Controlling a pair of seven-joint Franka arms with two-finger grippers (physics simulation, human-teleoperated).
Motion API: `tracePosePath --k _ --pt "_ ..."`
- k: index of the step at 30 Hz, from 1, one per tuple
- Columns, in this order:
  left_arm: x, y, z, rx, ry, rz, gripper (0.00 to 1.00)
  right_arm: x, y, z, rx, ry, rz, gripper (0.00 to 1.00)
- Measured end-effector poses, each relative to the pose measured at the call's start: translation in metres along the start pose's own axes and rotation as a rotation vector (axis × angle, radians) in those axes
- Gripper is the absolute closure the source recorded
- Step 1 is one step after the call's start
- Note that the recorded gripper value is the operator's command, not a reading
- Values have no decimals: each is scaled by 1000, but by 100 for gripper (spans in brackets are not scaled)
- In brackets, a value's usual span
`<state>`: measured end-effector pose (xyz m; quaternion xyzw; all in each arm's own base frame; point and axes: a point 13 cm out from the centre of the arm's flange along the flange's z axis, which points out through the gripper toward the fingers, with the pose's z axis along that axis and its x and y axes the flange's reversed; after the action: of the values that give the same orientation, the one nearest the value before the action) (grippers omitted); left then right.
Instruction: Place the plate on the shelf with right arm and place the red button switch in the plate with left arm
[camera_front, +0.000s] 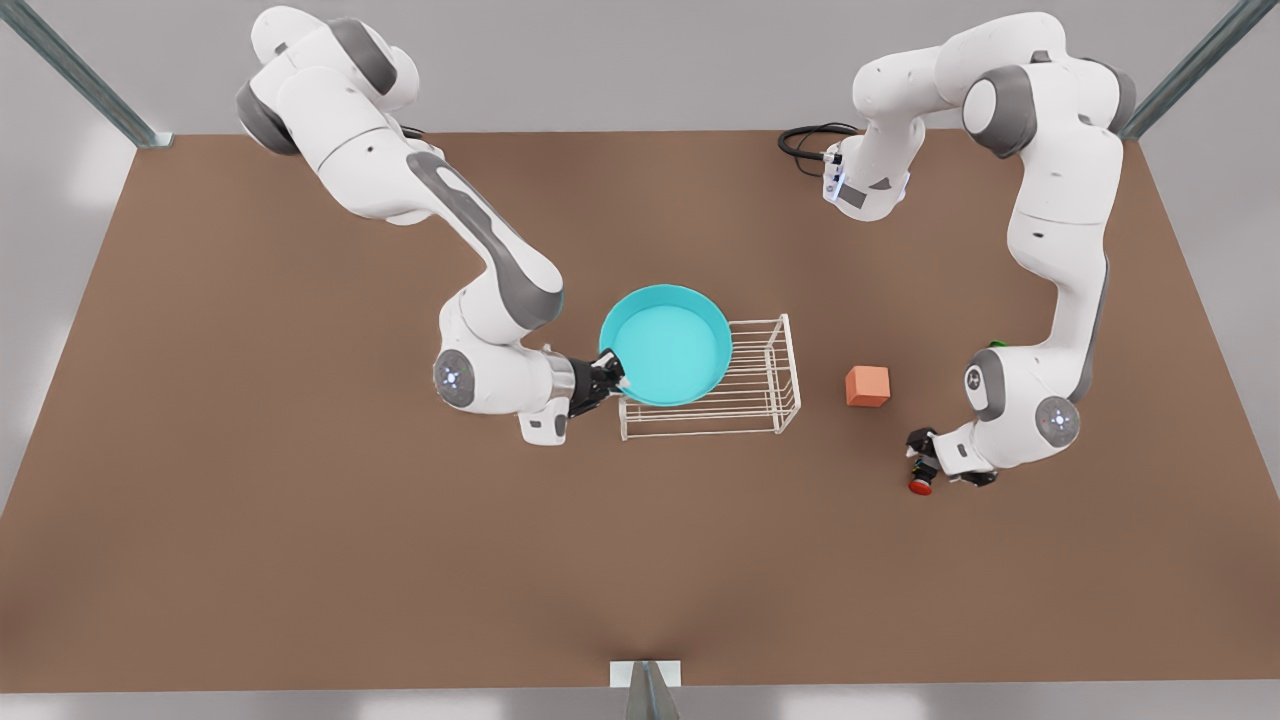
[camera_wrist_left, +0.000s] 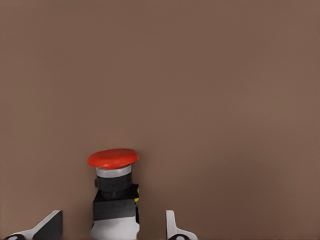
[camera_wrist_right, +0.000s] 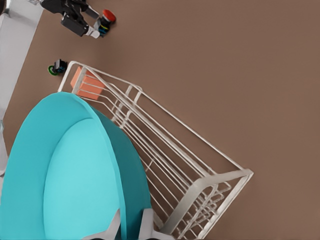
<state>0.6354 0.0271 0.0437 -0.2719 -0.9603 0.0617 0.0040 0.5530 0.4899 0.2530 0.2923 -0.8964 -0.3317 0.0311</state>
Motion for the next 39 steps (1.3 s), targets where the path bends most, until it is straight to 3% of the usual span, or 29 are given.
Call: tracePosePath --k 4,5,6,7,8,9,12,17,19,21,25,28,33,39 --pt "3 0 16 2 -8 34 2 -14 22 32 -19 -30 52 72" --pt "3 1 18 1 -11 42 13 -17 27 37 -22 -40 66 72" --pt "2 1 18 -2 -15 49 47 -19 30 43 -24 -48 80 71" --pt "1 2 18 -6 -19 57 59 -22 33 47 -28 -58 96 70" --pt "-1 3 17 -10 -24 65 66 -24 34 49 -30 -67 112 54" --pt "-3 4 13 -17 -31 73 69 -26 33 50 -30 -78 130 0" --pt "-7 8 5 -35 -42 94 84 -36 24 31 -17 -124 179 0" --pt "-14 15 -7 -70 -59 108 85 -53 -6 -212 157 -380 217 0" --pt "-23 17 -25 -91 -75 114 85 -13 -95 -291 370 -351 261 0" --pt "-41 13 -58 -115 -97 125 85 51 -183 -349 545 -245 353 0" --pt "-124 -87 -183 -146 -141 200 85 144 -262 -362 675 19 486 0" --pt "-151 -216 -224 -72 -123 230 85 210 -263 -336 626 132 546 0" --pt "-148 -397 -227 51 -28 168 85 258 -252 -355 647 104 573 0" --pt "-128 -411 -200 45 60 -110 85 258 -260 -364 679 79 592 0"
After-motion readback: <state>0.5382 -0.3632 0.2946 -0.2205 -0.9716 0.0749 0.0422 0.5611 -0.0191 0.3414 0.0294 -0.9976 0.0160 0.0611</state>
